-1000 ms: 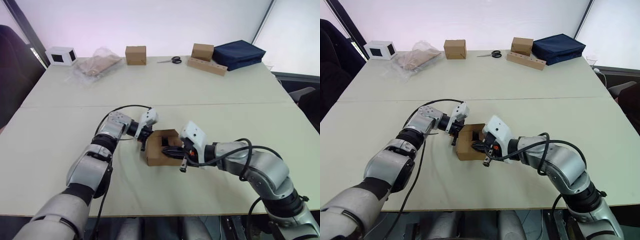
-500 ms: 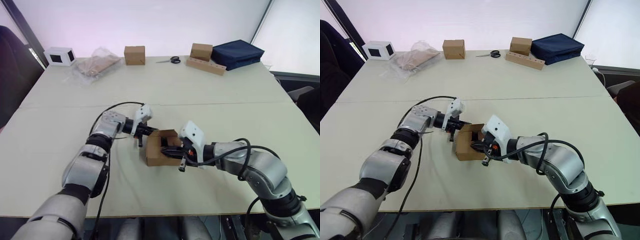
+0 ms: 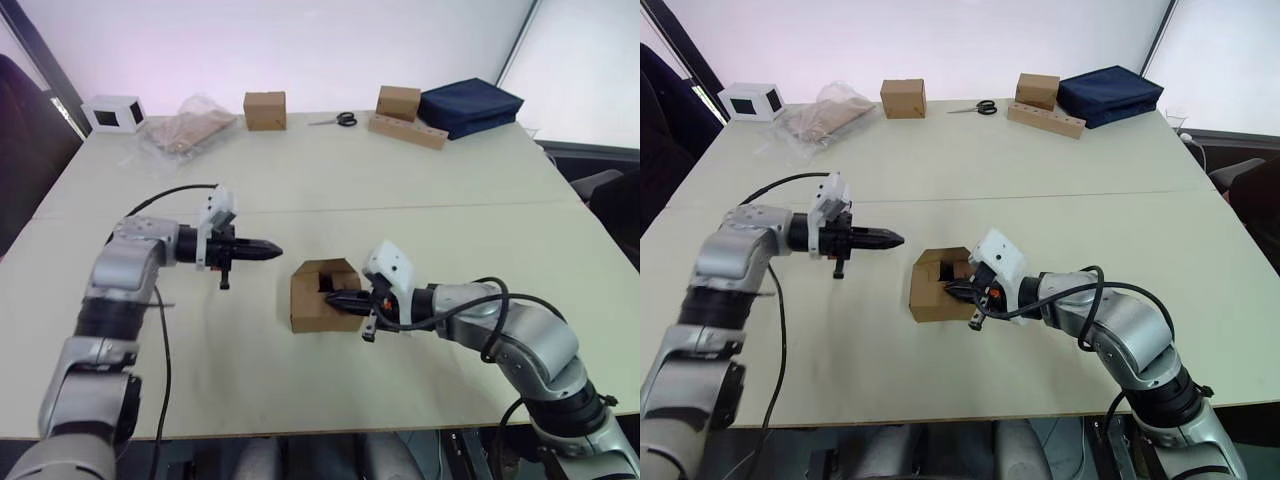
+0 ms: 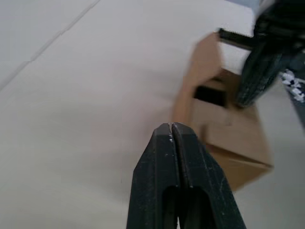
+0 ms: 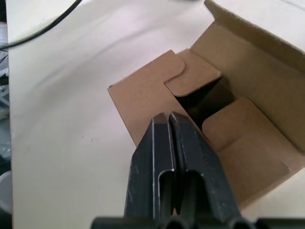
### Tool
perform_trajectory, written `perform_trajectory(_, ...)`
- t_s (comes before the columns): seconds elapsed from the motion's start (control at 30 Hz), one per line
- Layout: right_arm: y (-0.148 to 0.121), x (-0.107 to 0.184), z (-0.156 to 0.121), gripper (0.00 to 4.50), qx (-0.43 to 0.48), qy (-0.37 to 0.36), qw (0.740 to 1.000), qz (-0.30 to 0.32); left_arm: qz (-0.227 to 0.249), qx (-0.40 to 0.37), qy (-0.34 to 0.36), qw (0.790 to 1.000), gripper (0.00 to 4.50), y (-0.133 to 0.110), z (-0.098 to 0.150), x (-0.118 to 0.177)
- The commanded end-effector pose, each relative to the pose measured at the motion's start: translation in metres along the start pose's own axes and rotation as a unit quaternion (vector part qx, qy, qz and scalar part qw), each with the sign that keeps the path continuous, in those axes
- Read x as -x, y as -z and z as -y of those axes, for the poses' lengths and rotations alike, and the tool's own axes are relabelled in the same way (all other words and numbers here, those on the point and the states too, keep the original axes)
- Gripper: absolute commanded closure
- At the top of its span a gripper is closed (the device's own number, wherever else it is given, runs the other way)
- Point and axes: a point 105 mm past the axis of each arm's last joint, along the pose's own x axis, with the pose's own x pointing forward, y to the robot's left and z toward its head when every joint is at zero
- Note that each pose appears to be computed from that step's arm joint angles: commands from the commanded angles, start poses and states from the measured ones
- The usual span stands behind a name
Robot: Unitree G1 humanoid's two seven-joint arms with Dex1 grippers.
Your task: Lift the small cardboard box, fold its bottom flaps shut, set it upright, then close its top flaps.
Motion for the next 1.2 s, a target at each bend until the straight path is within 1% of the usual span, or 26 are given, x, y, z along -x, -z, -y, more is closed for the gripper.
perform_trajectory(0.03,-0.007,0.001,0.001,4.50,0.012,-0.003,1.000,0.014,0.020,-0.006,0.011,1.000,4.48,-0.016,0.025,-0.005)
perform_trajectory(0.13,-0.006,0.001,0.002,4.50,0.012,-0.005,1.000,0.014,0.024,0.000,0.015,1.000,4.48,-0.014,0.035,-0.015)
perform_trajectory(0.33,-0.005,0.001,0.004,4.50,0.012,-0.006,1.000,0.012,0.019,-0.002,0.000,1.000,4.48,-0.002,0.037,-0.030)
perform_trajectory(0.6,-0.005,0.002,0.004,4.50,0.011,-0.003,1.000,0.013,0.012,0.004,0.000,1.000,4.48,0.010,0.042,-0.039)
perform_trajectory(0.73,-0.007,0.006,0.003,4.50,0.012,-0.008,1.000,0.019,-0.006,0.003,0.003,1.000,4.48,0.021,0.042,-0.042)
perform_trajectory(0.8,-0.012,0.013,0.002,4.50,0.014,-0.020,0.999,0.032,-0.009,0.003,0.006,1.000,4.48,0.023,0.043,-0.042)
perform_trajectory(0.87,-0.026,0.023,0.004,4.50,0.021,-0.035,0.997,0.067,-0.010,0.002,0.006,1.000,4.48,0.024,0.042,-0.043)
perform_trajectory(0.97,-0.061,0.043,0.015,4.50,0.023,-0.046,0.988,0.146,-0.010,0.001,0.004,1.000,4.48,0.025,0.040,-0.043)
perform_trajectory(1.0,-0.068,0.047,0.018,4.50,0.023,-0.046,0.986,0.157,-0.010,0.000,0.003,1.000,4.48,0.025,0.040,-0.043)
perform_trajectory(1.03,-0.075,0.049,0.027,4.50,0.026,-0.033,0.986,0.164,-0.009,0.000,0.003,1.000,4.48,0.025,0.039,-0.042)
perform_trajectory(1.1,-0.081,0.049,0.045,4.50,0.034,-0.005,0.987,0.158,-0.009,-0.002,0.000,1.000,4.48,0.025,0.037,-0.042)
perform_trajectory(1.2,-0.067,0.034,0.071,4.50,0.049,0.039,0.993,0.097,-0.009,-0.003,-0.003,1.000,4.48,0.026,0.036,-0.042)
